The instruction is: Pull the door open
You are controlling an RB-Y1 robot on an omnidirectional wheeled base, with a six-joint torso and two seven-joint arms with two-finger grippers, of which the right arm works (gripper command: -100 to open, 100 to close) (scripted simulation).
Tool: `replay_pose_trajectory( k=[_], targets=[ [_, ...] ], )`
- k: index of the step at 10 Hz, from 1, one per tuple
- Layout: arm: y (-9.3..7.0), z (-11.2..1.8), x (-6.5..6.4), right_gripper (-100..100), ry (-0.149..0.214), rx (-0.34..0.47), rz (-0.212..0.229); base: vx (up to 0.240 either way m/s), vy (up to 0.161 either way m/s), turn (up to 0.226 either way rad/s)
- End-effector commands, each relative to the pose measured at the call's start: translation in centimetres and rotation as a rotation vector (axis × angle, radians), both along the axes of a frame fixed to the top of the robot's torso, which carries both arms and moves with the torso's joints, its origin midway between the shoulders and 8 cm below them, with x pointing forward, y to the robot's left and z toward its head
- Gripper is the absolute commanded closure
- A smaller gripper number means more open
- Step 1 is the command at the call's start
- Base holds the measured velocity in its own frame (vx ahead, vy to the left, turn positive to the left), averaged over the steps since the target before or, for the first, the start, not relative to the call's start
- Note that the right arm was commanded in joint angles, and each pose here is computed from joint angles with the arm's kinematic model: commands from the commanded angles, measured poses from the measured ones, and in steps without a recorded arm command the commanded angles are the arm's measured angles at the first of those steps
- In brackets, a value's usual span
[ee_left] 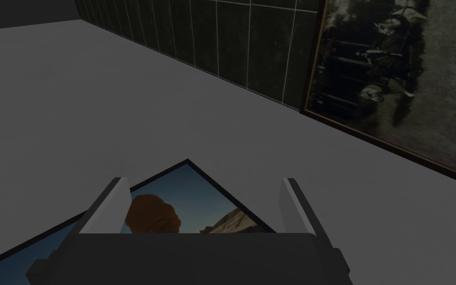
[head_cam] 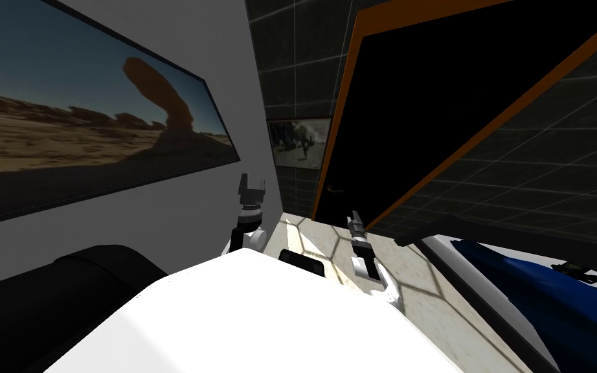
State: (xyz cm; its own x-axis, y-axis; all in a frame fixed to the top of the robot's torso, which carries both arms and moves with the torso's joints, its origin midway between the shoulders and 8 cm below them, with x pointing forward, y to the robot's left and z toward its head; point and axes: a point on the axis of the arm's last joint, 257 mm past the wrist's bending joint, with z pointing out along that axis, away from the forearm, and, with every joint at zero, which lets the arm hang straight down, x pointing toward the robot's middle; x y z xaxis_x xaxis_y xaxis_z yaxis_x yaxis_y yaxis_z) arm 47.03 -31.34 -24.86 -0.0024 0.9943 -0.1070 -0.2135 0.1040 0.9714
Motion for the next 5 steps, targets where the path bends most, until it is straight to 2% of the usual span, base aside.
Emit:
replay_pose_trajectory(
  k=[1,5],
  targets=[
    [-0.4,-1.0,0.3,-100,0.017,-0.001,-0.002,0.103,0.029,0.001],
    [-1.3,-3.1,0.7,-100,0.057,-0.004,-0.006,0.097,0.037,0.000]
  ],
)
